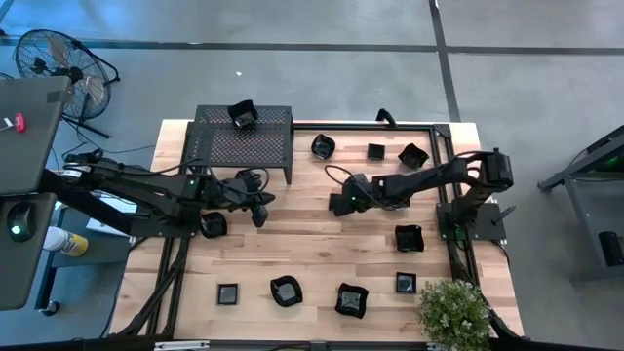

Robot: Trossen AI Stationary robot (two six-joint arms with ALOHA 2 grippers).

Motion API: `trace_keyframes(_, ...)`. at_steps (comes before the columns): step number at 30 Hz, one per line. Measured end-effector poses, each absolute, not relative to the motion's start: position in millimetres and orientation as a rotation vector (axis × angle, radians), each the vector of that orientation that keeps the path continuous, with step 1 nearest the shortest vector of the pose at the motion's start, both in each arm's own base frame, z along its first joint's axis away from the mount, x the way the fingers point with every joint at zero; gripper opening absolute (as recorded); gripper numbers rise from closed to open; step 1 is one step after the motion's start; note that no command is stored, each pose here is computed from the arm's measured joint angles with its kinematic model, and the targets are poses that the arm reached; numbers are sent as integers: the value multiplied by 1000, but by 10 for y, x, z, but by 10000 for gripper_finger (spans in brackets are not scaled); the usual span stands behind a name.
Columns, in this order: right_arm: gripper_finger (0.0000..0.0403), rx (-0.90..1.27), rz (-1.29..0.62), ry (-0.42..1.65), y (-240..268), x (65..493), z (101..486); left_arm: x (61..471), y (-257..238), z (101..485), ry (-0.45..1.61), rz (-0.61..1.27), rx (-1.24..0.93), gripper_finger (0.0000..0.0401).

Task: Pick & Place Mini shaped plates
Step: Put the black square plate on the shelf

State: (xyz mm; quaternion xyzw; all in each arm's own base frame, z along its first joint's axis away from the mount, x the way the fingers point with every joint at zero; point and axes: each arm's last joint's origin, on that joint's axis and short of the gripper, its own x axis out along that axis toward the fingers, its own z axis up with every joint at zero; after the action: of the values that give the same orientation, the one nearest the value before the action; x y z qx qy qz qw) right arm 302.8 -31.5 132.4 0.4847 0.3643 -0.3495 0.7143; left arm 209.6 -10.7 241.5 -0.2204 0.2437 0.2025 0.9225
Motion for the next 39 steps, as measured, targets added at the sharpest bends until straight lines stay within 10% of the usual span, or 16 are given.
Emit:
trace_keyframes(16, 8, 1021, -759, 758, -313, 3030, 1421, 2107, -116, 2427, 461, 432, -637, 10)
trace_keyframes(39, 3, 275, -361, 547, 20, 3556, 2985, 2502, -144, 2986, 426, 370, -347, 101)
